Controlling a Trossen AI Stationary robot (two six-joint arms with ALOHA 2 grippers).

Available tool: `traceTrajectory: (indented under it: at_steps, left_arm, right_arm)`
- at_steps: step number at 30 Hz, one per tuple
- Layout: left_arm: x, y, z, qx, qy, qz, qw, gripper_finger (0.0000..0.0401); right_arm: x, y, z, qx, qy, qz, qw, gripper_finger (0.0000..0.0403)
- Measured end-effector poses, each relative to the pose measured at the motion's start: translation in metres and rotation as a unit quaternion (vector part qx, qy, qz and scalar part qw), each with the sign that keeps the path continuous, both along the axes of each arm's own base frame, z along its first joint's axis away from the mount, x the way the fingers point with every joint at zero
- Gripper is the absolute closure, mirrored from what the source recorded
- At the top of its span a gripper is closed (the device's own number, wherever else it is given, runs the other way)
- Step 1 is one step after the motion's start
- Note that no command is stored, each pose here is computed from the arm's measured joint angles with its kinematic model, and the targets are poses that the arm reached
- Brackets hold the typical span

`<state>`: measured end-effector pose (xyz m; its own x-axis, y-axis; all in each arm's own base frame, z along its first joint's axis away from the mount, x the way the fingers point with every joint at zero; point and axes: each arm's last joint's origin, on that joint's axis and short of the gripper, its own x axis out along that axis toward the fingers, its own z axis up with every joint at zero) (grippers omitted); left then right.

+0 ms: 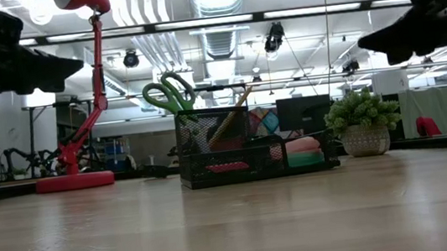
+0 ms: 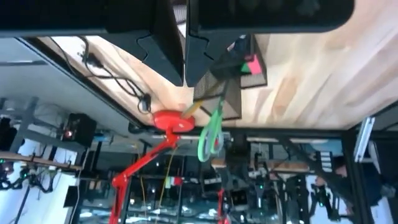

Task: Pick and place office supplies into organizer
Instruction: Return to Home Position

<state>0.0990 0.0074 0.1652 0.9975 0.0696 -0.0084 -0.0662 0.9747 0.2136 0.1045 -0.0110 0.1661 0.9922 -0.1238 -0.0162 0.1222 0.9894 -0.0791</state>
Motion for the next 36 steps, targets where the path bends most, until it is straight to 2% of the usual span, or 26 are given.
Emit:
traceTrajectory:
  at_steps: [8,18,27,36]
  left_arm:
    - [-0.0002,-0.0001,-0.0002,-0.011,0.0,-0.001,1.0,0.0401]
    - [0.001,0.0,-0.002,-0.014,0.011,-0.001,1.0,0.0401]
    - [0.0012,0.0002,-0.0016,-0.014,0.009,0.003,1.0,0.0401]
    - [0.0012,0.0003,-0.0014,-0.014,0.008,0.004,1.0,0.0401]
  right_arm:
    - [-0.0079,0.0024,0.0014,0.021,-0.017,0.026,0.999,0.0395]
    - [-0.0066,0.0023,0.0002,0.038,-0.011,0.026,0.999,0.0394]
    - [-0.0064,0.0022,0.0,-0.027,-0.003,0.027,0.999,0.0394]
    - [-0.0065,0.0022,0.0,-0.025,-0.003,0.027,0.999,0.0394]
